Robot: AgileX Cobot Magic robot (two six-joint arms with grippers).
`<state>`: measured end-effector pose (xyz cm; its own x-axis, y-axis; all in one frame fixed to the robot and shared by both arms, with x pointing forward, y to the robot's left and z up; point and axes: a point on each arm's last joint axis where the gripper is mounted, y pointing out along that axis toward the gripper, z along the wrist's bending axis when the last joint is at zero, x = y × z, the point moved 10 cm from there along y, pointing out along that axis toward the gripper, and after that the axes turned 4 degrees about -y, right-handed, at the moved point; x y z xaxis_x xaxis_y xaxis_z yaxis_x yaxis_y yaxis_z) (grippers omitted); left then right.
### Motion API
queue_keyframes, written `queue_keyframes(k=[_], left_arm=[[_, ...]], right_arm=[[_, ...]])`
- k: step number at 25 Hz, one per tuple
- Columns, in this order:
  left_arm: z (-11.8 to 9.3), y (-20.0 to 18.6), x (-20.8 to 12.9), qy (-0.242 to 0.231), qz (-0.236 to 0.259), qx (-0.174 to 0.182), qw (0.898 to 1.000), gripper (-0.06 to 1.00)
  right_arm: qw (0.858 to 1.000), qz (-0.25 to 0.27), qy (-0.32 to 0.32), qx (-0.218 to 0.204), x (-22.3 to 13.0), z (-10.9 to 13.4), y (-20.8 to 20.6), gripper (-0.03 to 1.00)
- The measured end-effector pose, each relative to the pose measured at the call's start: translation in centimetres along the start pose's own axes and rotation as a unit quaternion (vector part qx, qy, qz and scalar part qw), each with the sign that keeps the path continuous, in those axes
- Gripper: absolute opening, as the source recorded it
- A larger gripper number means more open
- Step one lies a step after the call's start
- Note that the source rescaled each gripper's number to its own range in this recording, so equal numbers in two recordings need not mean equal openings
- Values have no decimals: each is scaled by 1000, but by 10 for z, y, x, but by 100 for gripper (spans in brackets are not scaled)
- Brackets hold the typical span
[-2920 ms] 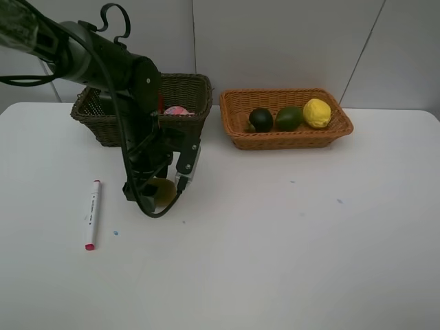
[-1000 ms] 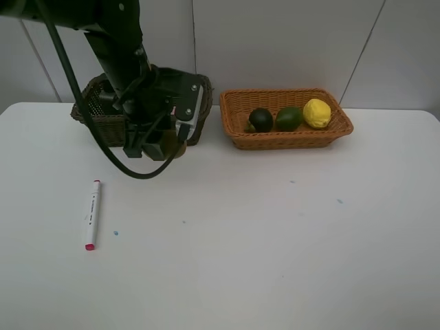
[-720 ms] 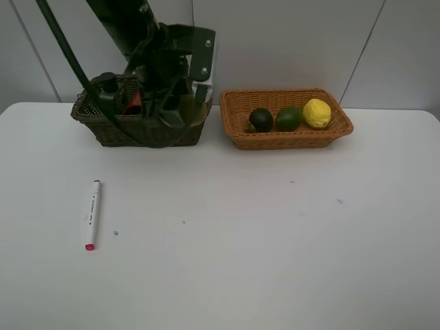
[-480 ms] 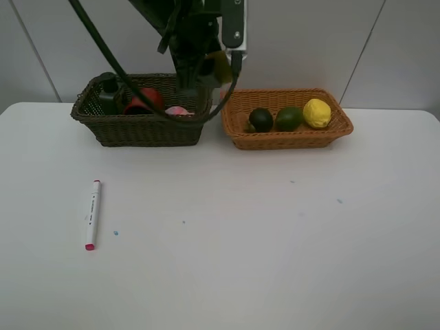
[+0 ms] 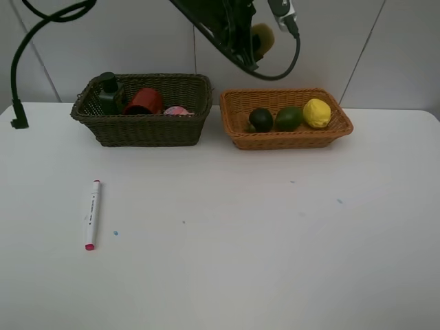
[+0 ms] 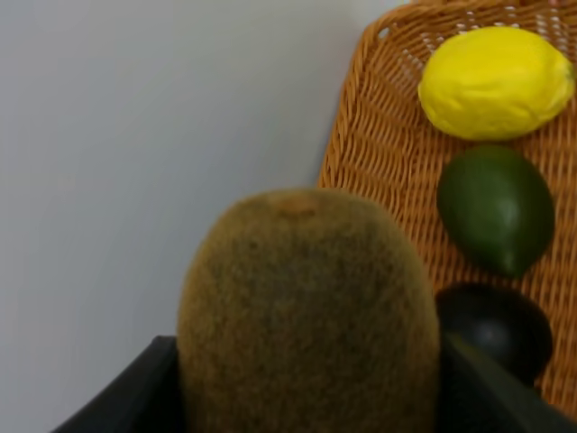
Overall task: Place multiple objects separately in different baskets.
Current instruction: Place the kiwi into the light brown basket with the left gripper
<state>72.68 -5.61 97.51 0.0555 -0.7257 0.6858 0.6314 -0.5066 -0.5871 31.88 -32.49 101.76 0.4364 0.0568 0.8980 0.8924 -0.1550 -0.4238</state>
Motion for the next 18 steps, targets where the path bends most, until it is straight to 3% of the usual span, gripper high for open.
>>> queue_keyframes(k=[11,18], left_arm=[[-24,70,-43,-52,27,-13,998,63],[-38,91,-68,-73,45,-22,996,63]], right_arm=[[1000,0,0,0,0,0,0,99],[1000,0,0,0,0,0,0,99]])
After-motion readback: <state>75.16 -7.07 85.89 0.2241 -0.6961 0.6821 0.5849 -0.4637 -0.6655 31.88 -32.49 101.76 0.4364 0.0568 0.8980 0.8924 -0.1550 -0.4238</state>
